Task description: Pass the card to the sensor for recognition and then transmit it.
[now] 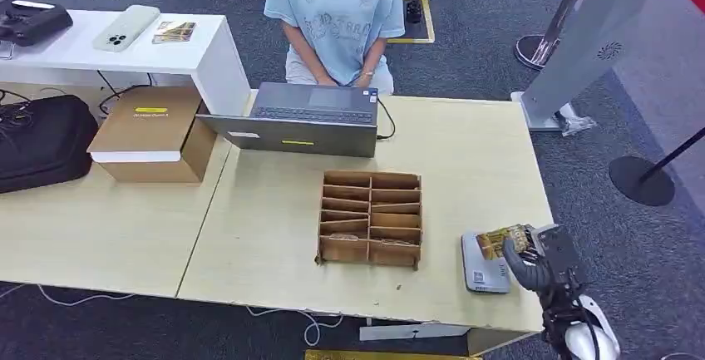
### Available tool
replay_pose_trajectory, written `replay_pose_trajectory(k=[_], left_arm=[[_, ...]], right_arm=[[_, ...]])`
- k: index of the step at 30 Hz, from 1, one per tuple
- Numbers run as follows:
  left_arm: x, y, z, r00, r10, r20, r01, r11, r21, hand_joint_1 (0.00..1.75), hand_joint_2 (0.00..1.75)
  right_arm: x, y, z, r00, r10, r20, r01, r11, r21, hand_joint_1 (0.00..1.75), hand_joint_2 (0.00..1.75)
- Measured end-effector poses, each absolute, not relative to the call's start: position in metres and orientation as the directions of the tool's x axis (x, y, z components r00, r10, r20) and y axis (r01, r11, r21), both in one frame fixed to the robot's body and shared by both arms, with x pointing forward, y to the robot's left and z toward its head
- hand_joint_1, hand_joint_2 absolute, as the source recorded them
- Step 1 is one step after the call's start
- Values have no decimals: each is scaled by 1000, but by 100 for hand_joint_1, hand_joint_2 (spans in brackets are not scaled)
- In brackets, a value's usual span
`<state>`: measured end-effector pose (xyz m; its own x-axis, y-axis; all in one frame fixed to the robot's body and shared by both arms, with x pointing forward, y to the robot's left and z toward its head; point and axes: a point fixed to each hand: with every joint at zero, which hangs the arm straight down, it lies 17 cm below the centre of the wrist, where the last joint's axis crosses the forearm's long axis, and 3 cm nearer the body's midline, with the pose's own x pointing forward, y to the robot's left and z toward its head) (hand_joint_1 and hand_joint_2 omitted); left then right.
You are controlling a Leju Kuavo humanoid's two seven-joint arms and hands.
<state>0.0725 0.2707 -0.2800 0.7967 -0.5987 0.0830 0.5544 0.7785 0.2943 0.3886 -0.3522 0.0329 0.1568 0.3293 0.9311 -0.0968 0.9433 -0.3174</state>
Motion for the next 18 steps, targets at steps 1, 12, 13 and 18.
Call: replay_pose_trajectory(k=[1,12,13,18], left_arm=[[72,271,-280,796,-600,82,556,778,294,0,0],[70,272,-280,796,-601,69,559,775,295,0,0],[71,272,-280,795,-602,69,561,774,295,0,0],[71,272,-280,795,-603,68,562,773,294,0,0]], right_arm=[[387,-351,31,161,329,931,-99,943,-316,175,175],[372,-342,14,214,365,906,-126,930,-345,175,175],[371,-342,11,224,377,899,-132,926,-355,175,175],[367,-339,6,236,390,890,-140,920,-366,175,175]])
